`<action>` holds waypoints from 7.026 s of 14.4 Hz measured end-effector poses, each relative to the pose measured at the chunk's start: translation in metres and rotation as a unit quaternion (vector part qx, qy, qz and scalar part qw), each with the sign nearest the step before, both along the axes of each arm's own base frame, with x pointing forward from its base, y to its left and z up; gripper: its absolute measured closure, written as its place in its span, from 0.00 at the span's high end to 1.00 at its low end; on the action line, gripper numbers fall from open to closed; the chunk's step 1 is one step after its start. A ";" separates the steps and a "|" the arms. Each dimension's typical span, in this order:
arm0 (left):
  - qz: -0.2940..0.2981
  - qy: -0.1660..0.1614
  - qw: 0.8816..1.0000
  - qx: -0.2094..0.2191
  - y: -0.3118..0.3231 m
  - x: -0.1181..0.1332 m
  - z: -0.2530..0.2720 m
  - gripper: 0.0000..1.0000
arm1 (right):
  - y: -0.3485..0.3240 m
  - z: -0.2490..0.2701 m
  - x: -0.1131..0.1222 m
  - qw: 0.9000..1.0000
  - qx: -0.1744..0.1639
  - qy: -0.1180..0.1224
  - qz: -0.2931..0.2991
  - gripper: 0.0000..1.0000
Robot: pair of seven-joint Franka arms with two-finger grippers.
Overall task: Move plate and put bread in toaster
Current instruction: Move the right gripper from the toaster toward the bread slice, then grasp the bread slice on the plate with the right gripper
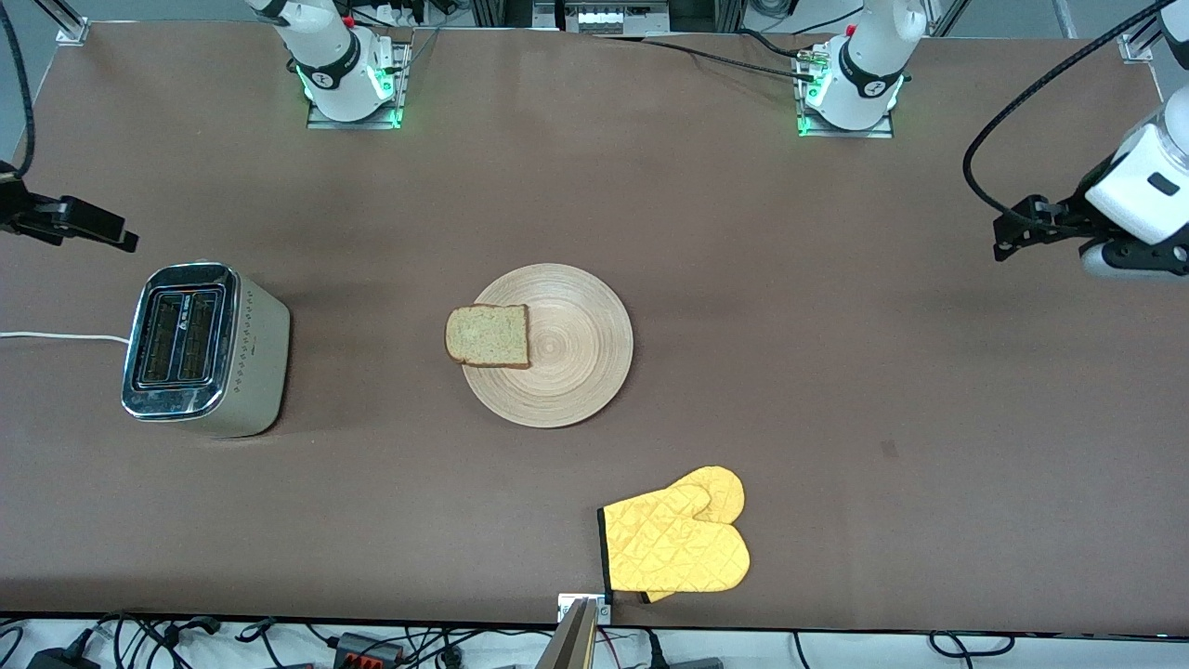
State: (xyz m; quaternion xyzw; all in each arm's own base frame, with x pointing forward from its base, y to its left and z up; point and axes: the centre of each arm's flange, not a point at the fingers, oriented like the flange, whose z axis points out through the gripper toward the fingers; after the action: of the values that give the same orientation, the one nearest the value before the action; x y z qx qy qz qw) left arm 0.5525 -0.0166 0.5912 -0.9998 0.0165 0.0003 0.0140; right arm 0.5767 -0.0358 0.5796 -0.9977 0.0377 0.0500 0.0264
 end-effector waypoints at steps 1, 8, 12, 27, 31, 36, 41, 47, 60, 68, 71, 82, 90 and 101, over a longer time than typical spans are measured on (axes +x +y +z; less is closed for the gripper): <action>0.003 0.000 1.000 -0.002 0.000 -0.006 0.001 1.00 | 0.014 -0.004 0.004 1.000 0.010 -0.001 0.007 1.00; 0.006 0.001 1.000 -0.002 -0.003 -0.014 0.008 1.00 | 0.051 -0.074 0.048 0.995 0.100 0.005 -0.028 1.00; 0.008 0.002 1.000 -0.002 -0.001 -0.012 0.006 1.00 | 0.080 -0.108 0.066 0.991 0.129 0.006 -0.042 1.00; 0.010 -0.003 1.000 -0.002 -0.003 -0.008 0.009 1.00 | 0.175 -0.194 0.104 0.977 0.189 -0.037 -0.087 1.00; 0.010 -0.002 1.000 -0.002 -0.003 -0.008 0.008 1.00 | 0.162 -0.193 0.109 0.971 0.205 -0.044 -0.111 1.00; 0.011 -0.002 1.000 -0.002 -0.003 -0.007 0.008 1.00 | 0.178 -0.205 0.113 0.971 0.183 -0.115 -0.104 1.00; 0.011 -0.002 1.000 -0.002 -0.003 -0.007 0.008 1.00 | 0.195 -0.251 0.093 0.978 0.169 -0.111 -0.049 1.00; 0.011 -0.002 1.000 -0.002 -0.003 -0.007 0.008 1.00 | 0.199 -0.268 0.079 0.982 0.172 -0.074 0.005 1.00; 0.011 -0.002 1.000 -0.002 -0.003 -0.007 0.008 1.00 | 0.222 -0.289 0.057 0.981 0.178 -0.032 0.071 1.00; 0.011 -0.002 1.000 -0.002 -0.003 -0.007 0.007 1.00 | 0.219 -0.340 0.053 0.981 0.188 -0.016 0.041 1.00; 0.011 -0.002 1.000 -0.002 -0.003 -0.007 0.007 1.00 | 0.217 -0.342 0.054 0.981 0.189 -0.018 0.037 1.00; 0.012 -0.002 1.000 -0.002 -0.002 -0.007 0.007 1.00 | 0.219 -0.335 0.058 0.981 0.194 -0.013 0.019 1.00; 0.012 -0.001 1.000 -0.002 -0.002 -0.006 0.007 1.00 | 0.188 -0.344 0.052 0.975 0.218 0.047 -0.006 1.00; 0.013 -0.001 1.000 -0.002 -0.002 -0.006 0.007 1.00 | 0.237 -0.381 0.032 0.964 0.260 0.051 -0.017 1.00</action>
State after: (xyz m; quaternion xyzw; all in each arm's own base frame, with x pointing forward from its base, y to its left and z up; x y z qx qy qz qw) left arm 0.5460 -0.0181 0.5978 -0.9999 0.0039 -0.0005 0.0116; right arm 0.6084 0.2009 0.1988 -0.9517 0.0417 0.1085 0.2842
